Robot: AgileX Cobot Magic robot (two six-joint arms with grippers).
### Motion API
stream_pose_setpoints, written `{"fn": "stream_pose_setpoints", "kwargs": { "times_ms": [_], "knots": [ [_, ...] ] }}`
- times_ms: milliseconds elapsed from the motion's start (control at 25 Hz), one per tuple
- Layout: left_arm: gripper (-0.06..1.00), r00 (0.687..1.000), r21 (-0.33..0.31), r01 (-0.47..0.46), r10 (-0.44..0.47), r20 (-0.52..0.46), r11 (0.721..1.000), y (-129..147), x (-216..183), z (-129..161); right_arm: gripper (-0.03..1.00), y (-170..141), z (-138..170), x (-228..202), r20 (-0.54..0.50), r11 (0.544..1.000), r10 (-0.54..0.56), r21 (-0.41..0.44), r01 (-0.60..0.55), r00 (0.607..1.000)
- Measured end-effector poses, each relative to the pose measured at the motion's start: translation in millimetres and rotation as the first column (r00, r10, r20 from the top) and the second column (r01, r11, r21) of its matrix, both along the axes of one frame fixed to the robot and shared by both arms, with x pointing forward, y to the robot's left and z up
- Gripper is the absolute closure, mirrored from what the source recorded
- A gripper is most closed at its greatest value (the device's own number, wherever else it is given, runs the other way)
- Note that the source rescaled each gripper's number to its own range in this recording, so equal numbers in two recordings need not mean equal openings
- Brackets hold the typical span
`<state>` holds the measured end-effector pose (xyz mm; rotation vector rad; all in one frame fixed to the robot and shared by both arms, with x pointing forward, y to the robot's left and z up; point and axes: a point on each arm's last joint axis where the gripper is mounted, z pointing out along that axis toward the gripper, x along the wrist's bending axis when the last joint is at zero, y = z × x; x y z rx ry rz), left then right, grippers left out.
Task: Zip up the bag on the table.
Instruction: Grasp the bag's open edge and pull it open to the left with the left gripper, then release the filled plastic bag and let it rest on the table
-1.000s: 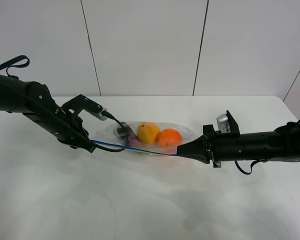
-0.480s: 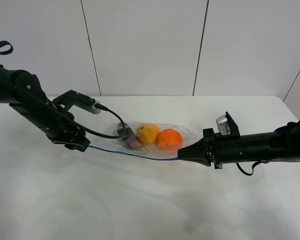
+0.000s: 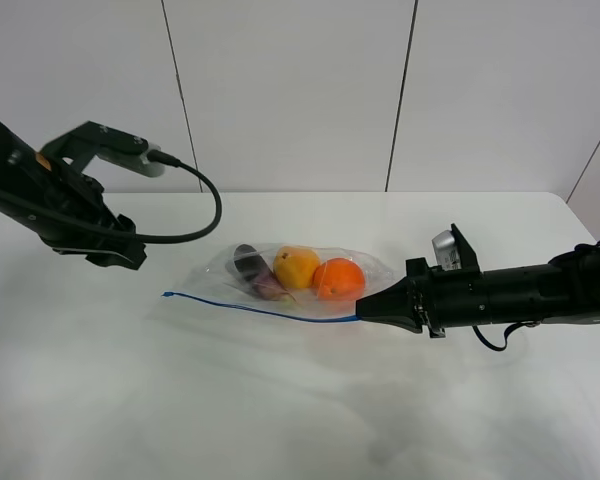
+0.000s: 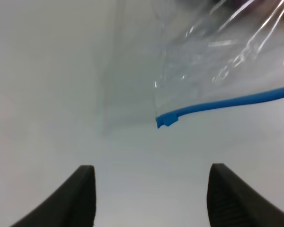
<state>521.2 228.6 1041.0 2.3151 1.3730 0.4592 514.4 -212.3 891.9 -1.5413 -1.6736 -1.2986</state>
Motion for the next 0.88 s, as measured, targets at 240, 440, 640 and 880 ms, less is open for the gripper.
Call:
{"fn": "stream_pose_setpoints", "kwargs": {
  "times_ms": [240, 440, 640, 880],
  "knots": [
    [-0.06, 0.994, -0.046, -0.014, 0.019, 0.112, 0.999, 8.6, -38.6, 50.4, 0.97, 0.0, 0.0, -0.1, 0.0, 1.0, 0.001, 0.0, -0.001, 1.0],
    [-0.06, 0.984, -0.081, -0.023, 0.037, 0.176, 0.996, 17.3, -77.5, 82.7, 0.97, 0.0, -0.1, -0.2, 0.0, 1.0, 0.002, -0.001, -0.002, 1.0],
    [-0.06, 0.977, -0.095, -0.018, 0.038, 0.211, 0.995, 26.4, -117.2, 103.6, 0.97, 0.0, -0.1, -0.2, 0.001, 1.0, 0.002, -0.001, -0.002, 1.0],
    [-0.06, 0.966, -0.096, -0.036, 0.059, 0.251, 0.995, 39.2, -162.8, 119.3, 0.97, 0.0, -0.1, -0.2, 0.004, 1.0, 0.004, -0.002, -0.004, 1.0]
  ]
}}
